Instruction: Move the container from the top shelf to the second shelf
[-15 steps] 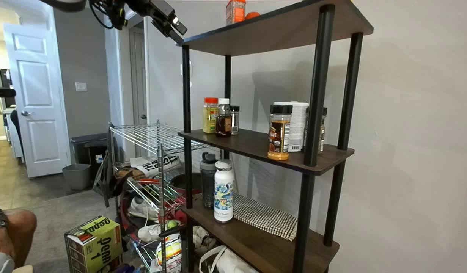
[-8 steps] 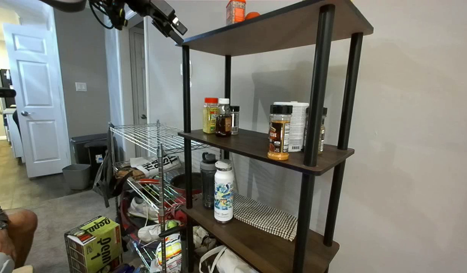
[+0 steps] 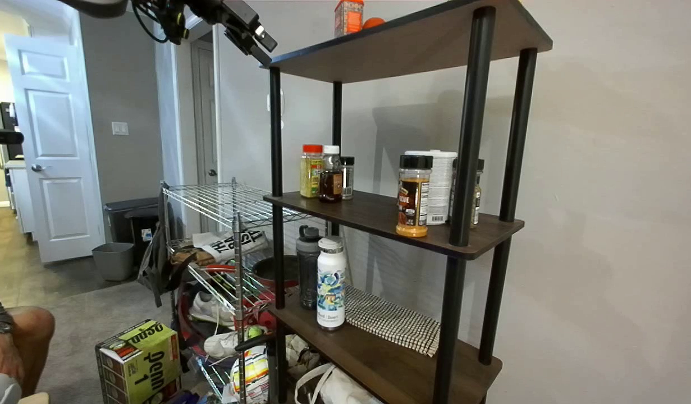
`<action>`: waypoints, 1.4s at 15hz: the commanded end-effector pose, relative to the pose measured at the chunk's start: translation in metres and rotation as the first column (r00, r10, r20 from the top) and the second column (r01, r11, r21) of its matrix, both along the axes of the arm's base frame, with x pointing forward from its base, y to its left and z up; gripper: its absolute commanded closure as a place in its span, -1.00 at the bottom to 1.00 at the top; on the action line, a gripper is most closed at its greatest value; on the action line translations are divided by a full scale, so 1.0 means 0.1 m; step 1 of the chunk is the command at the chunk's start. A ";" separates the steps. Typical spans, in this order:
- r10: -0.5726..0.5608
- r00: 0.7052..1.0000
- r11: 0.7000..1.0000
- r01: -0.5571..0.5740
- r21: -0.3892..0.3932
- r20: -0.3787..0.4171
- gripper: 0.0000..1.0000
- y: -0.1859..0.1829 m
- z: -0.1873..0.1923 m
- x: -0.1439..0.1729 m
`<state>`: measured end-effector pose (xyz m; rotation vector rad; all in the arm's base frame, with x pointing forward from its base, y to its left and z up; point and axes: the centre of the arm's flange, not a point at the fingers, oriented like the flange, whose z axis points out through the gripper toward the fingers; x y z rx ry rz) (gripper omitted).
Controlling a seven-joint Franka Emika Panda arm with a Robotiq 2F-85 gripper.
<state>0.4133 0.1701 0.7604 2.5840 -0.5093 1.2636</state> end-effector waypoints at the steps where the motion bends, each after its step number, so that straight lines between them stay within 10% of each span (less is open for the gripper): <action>1: 0.000 1.000 1.000 0.000 0.000 0.000 -1.00 0.00 0.00 0.00; 10: 0.006 1.000 1.000 -0.006 -0.010 0.012 -1.00 0.00 0.05 -0.01; 16: 0.018 0.978 0.989 0.013 -0.147 0.206 -1.00 0.00 0.96 -0.12; 21: -0.014 0.969 0.995 0.038 -0.092 0.245 -1.00 -0.13 1.06 -0.06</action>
